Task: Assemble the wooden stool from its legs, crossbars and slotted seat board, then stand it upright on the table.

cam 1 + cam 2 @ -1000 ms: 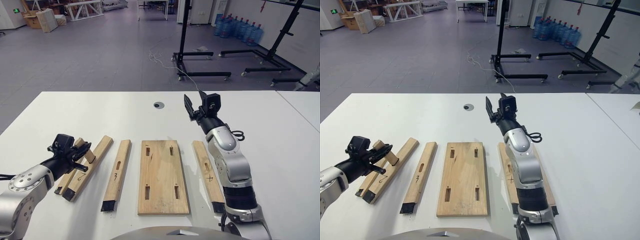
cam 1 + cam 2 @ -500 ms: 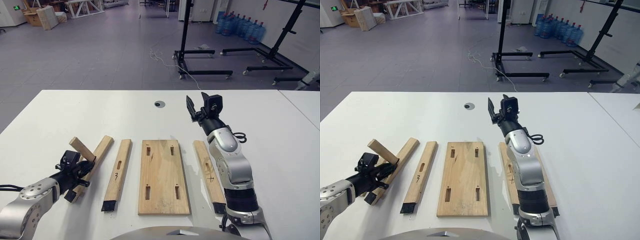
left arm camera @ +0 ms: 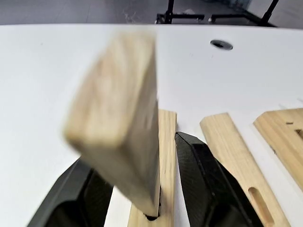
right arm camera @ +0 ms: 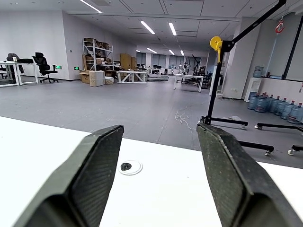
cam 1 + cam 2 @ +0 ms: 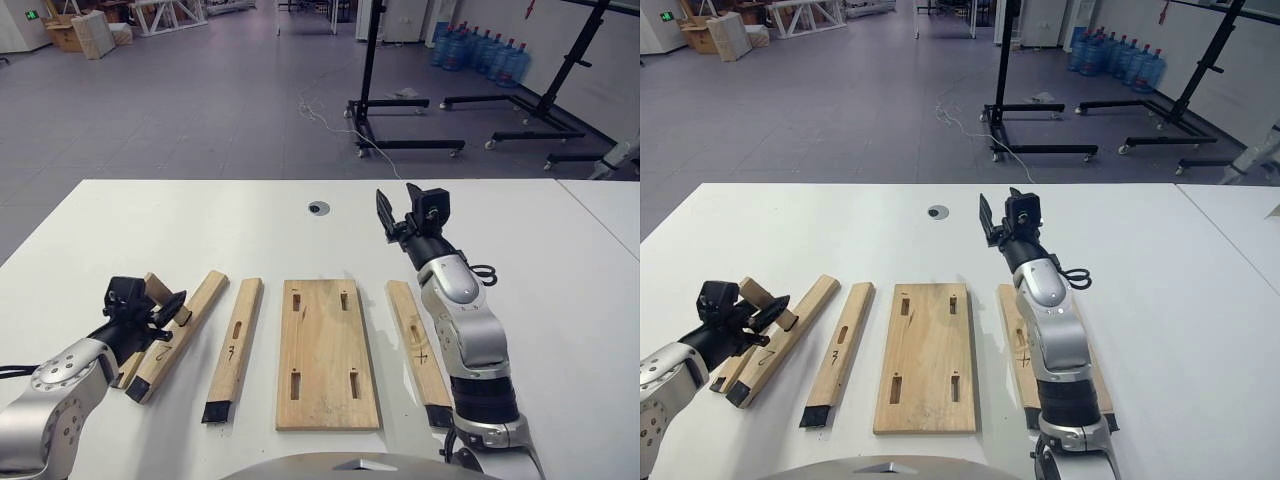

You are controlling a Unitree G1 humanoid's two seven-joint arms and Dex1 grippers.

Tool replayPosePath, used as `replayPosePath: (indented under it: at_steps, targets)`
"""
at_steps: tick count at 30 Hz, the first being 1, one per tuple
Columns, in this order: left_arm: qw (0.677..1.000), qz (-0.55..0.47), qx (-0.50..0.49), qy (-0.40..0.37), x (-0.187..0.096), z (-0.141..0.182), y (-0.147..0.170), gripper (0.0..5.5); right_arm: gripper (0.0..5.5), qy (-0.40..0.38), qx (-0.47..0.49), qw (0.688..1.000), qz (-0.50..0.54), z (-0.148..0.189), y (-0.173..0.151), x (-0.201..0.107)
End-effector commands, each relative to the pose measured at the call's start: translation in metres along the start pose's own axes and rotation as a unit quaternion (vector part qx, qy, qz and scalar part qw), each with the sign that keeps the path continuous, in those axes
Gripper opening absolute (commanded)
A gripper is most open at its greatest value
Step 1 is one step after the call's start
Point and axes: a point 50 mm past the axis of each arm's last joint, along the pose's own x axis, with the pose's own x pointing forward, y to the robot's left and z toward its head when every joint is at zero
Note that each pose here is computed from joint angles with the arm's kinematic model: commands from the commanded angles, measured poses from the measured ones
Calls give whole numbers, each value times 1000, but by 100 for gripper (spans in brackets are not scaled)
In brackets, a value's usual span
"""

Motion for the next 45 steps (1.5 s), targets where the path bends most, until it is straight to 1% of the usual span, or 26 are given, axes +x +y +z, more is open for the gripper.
replayPosePath:
  at_steps: [1, 5, 12, 15, 18, 21, 23, 26, 33, 36, 37, 39, 40, 41, 43, 44, 45]
  targets:
    - [999, -6, 12, -37, -2, 20, -2, 203, 285, -7, 7, 1000, -2, 3, -2, 1]
    - [996, -12, 22, -85, -3, 48, -2, 203, 285, -15, 18, 1000, 0, 6, -4, 1]
    - [994, -26, 24, -104, -6, 62, -1, 203, 285, -7, 16, 1000, -6, 0, -7, 1]
    - [991, -28, 30, -125, -9, 75, 2, 203, 285, -8, 17, 1000, -6, 0, -8, 2]
    - [989, -16, 30, -141, -4, 88, 11, 203, 285, -10, 20, 1000, -5, 0, -6, 3]
    - [986, -13, 10, -167, 3, 98, 13, 203, 285, -8, 23, 1000, 1, -3, -1, 3]
    - [981, -29, -10, -191, 7, 106, 7, 203, 285, -10, 24, 1000, 6, -3, 2, 4]
    - [977, -34, -34, -206, 9, 110, 3, 203, 285, -15, 29, 999, 5, -1, 1, 5]
    - [968, -27, -75, -238, 4, 122, 14, 203, 285, -14, 14, 1000, 2, -2, -4, 7]
    - [973, -42, -79, -211, 8, 113, 8, 203, 285, -16, 10, 1000, 2, -2, -5, 7]
    - [978, -48, -79, -187, 13, 105, 2, 203, 285, -15, 11, 1000, 4, -2, -4, 7]
    - [990, -49, -80, -108, 33, 73, -12, 203, 285, -11, 13, 1000, 7, -4, -3, 6]
    - [992, -52, -81, -77, 38, 57, -17, 203, 285, -8, 15, 1000, 9, -5, -1, 6]
    - [995, -38, -89, -36, 44, 34, -17, 203, 285, -7, 17, 1000, 11, -5, 0, 6]
    - [994, -9, -105, 24, 45, -6, -10, 203, 285, -8, 24, 1000, 13, -4, 1, 7]
    - [993, 6, -109, 45, 44, -22, -5, 203, 285, -9, 26, 1000, 13, -4, 1, 7]
    - [992, 15, -117, 52, 43, -31, -1, 203, 285, -8, 27, 1000, 11, -4, -1, 6]
